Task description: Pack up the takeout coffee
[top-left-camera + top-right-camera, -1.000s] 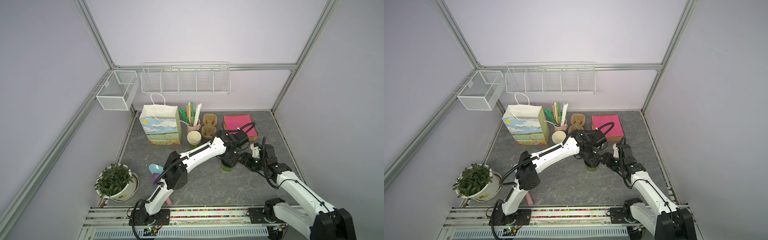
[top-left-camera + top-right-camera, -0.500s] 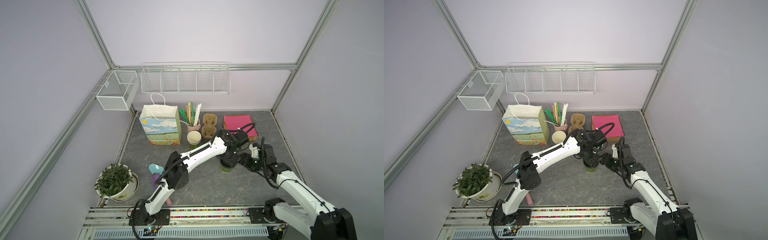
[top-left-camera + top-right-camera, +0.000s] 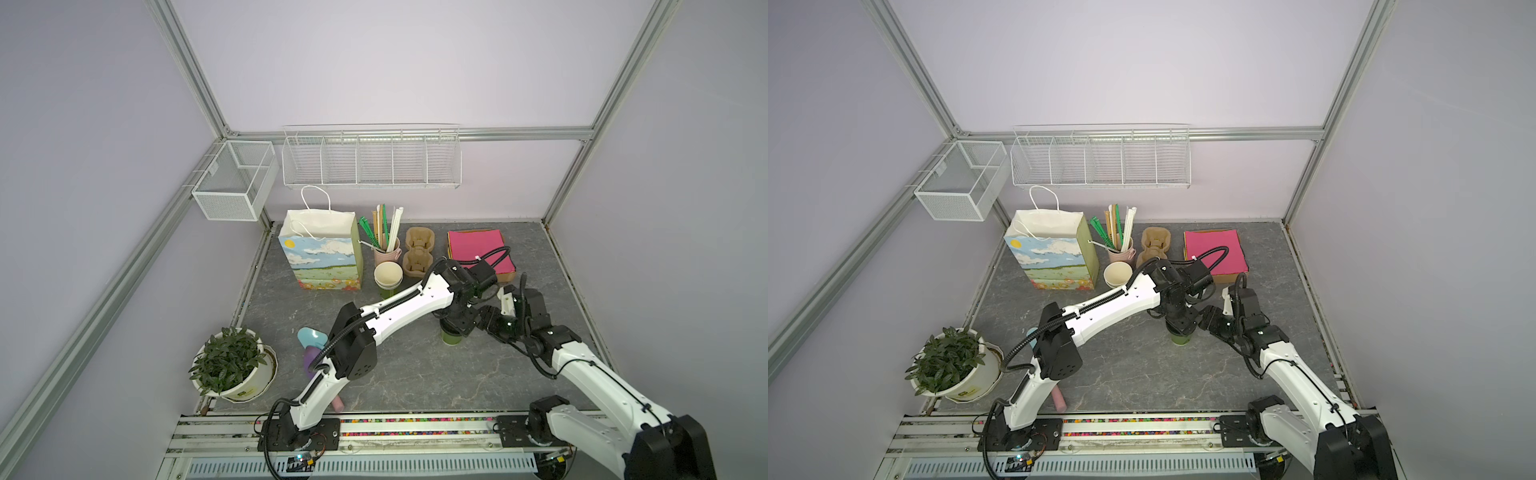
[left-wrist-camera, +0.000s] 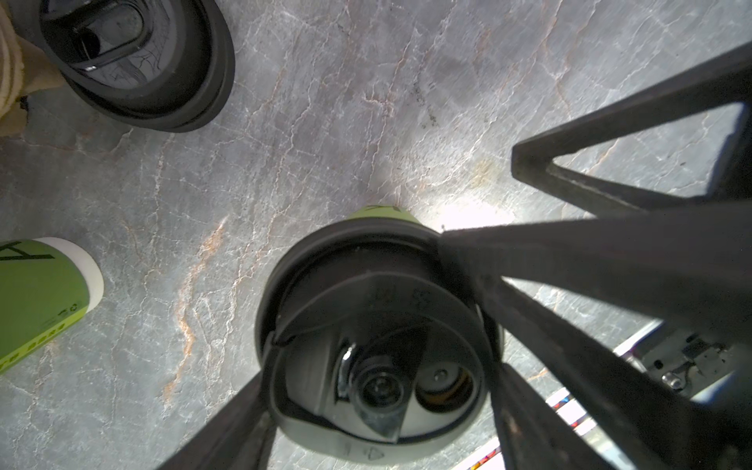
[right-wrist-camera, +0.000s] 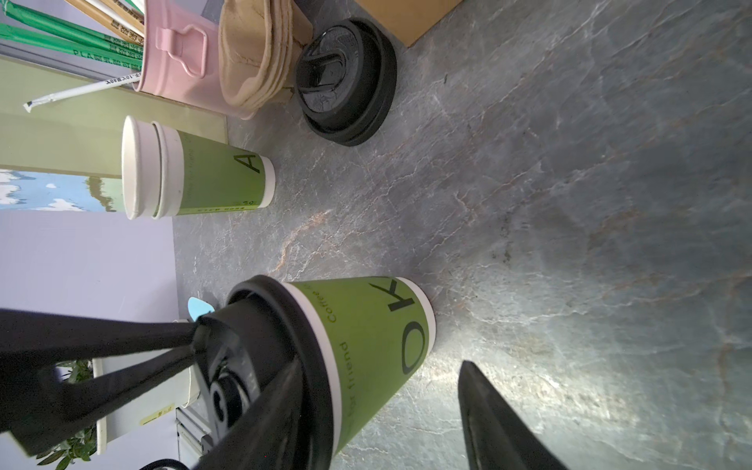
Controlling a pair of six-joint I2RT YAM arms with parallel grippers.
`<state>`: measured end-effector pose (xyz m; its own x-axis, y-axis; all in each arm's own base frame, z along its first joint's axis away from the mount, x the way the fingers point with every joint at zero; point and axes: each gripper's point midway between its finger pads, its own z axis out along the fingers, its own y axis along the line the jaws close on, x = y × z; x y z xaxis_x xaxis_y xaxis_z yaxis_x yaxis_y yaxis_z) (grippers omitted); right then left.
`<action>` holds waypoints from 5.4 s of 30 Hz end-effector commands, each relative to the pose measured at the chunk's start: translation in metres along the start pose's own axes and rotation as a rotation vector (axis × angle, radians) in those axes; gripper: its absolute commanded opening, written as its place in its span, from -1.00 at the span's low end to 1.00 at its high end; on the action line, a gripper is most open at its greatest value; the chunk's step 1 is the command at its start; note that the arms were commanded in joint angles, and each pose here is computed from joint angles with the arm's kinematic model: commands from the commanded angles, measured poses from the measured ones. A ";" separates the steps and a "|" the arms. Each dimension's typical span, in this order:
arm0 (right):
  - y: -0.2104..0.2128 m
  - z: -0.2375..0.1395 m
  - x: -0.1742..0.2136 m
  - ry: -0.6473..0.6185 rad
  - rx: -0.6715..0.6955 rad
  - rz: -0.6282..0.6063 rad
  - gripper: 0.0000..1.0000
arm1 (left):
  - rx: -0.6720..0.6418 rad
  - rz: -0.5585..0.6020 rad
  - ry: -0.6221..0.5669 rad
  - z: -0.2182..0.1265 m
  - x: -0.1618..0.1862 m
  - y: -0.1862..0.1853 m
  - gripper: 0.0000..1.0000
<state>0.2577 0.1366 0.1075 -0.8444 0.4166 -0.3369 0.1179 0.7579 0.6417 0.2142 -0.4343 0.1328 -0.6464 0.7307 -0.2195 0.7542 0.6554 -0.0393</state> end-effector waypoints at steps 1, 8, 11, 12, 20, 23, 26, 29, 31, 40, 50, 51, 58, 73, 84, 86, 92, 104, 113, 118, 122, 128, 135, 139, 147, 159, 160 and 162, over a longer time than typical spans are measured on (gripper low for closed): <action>-0.031 0.006 0.022 0.036 0.107 0.012 0.26 | 0.021 -0.011 0.111 0.029 0.026 -0.002 0.60; -0.043 0.007 0.030 0.036 0.137 0.013 0.26 | 0.045 -0.040 0.127 0.042 0.038 -0.004 0.60; -0.036 0.005 0.026 0.028 0.120 0.007 0.26 | 0.040 -0.033 0.104 0.033 0.031 -0.004 0.61; -0.033 0.004 0.024 0.025 0.113 0.005 0.26 | 0.038 -0.029 0.096 0.029 0.028 -0.004 0.61; -0.018 -0.001 0.016 0.014 0.092 -0.015 0.26 | 0.015 0.001 0.025 -0.002 -0.002 -0.002 0.67; -0.016 -0.002 0.015 0.015 0.089 -0.018 0.26 | 0.019 -0.002 -0.011 -0.017 -0.010 0.000 0.68; -0.013 -0.003 0.015 0.015 0.084 -0.021 0.26 | 0.027 -0.004 -0.028 -0.024 -0.013 0.001 0.70; -0.009 -0.005 0.013 0.011 0.078 -0.026 0.26 | 0.022 -0.006 -0.019 -0.024 -0.010 0.002 0.70; -0.007 -0.007 0.011 0.003 0.075 -0.031 0.26 | 0.022 -0.006 -0.017 -0.024 -0.009 0.003 0.70; 0.005 -0.014 0.003 -0.012 0.061 -0.043 0.26 | 0.014 -0.035 -0.071 -0.043 -0.018 0.017 0.71; 0.024 -0.025 -0.011 -0.034 0.043 -0.071 0.27 | 0.000 -0.069 -0.178 -0.081 -0.036 0.033 0.71; 0.025 -0.027 -0.012 -0.035 0.045 -0.078 0.28 | -0.008 -0.070 -0.198 -0.089 -0.037 0.035 0.71; 0.034 -0.040 -0.015 -0.007 0.094 -0.212 0.64 | -0.152 -0.197 -0.481 -0.184 -0.038 0.088 0.74; 0.072 -0.026 0.005 0.094 0.260 -0.598 0.78 | -0.341 -0.540 -0.903 -0.245 0.093 0.202 0.99; 0.068 -0.003 0.013 0.157 0.466 -0.746 0.76 | -0.515 -0.608 -1.041 -0.252 0.145 0.230 0.99; 0.067 0.000 0.013 0.162 0.481 -0.752 0.76 | -0.521 -0.606 -1.047 -0.253 0.146 0.231 0.99; 0.067 0.007 0.014 0.165 0.499 -0.756 0.74 | -0.531 -0.601 -1.043 -0.250 0.146 0.232 0.99; 0.067 0.016 0.017 0.176 0.488 -0.758 0.58 | -0.533 -0.589 -1.034 -0.246 0.145 0.231 0.99; 0.065 0.013 0.016 0.172 0.499 -0.758 0.43 | -0.535 -0.586 -1.030 -0.245 0.145 0.232 0.99; 0.062 -0.005 0.000 0.098 0.544 -0.736 0.42 | -0.530 -0.584 -1.032 -0.245 0.144 0.231 0.99; 0.051 -0.028 -0.022 0.020 0.605 -0.688 0.42 | -0.520 -0.583 -1.031 -0.244 0.144 0.230 0.99; 0.009 -0.075 -0.068 -0.117 0.694 -0.507 0.41 | -0.502 -0.582 -1.028 -0.241 0.143 0.228 0.99; -0.034 -0.125 -0.106 -0.205 0.829 -0.318 0.40 | -0.478 -0.581 -1.023 -0.238 0.141 0.225 0.99; -0.068 -0.135 -0.101 -0.203 0.854 -0.182 0.37 | -0.463 -0.577 -1.022 -0.237 0.140 0.223 0.99; -0.108 -0.133 -0.090 -0.203 0.863 -0.029 0.39 | -0.439 -0.568 -1.014 -0.233 0.137 0.220 0.99; -0.122 -0.115 -0.077 -0.128 0.819 0.026 0.44 | -0.439 -0.560 -0.997 -0.228 0.135 0.219 0.99; -0.121 -0.115 -0.077 -0.126 0.816 0.025 0.45 | -0.441 -0.560 -0.997 -0.228 0.135 0.220 0.99; -0.120 -0.116 -0.078 -0.128 0.816 0.027 0.49 | -0.444 -0.560 -0.994 -0.228 0.136 0.220 0.99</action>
<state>0.2465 -0.0465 0.1383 -0.7857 0.4373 -0.4376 0.5107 0.8577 -0.0598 0.2657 -0.1490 0.3197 -0.3449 -0.0083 -0.9386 0.1774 0.9814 -0.0738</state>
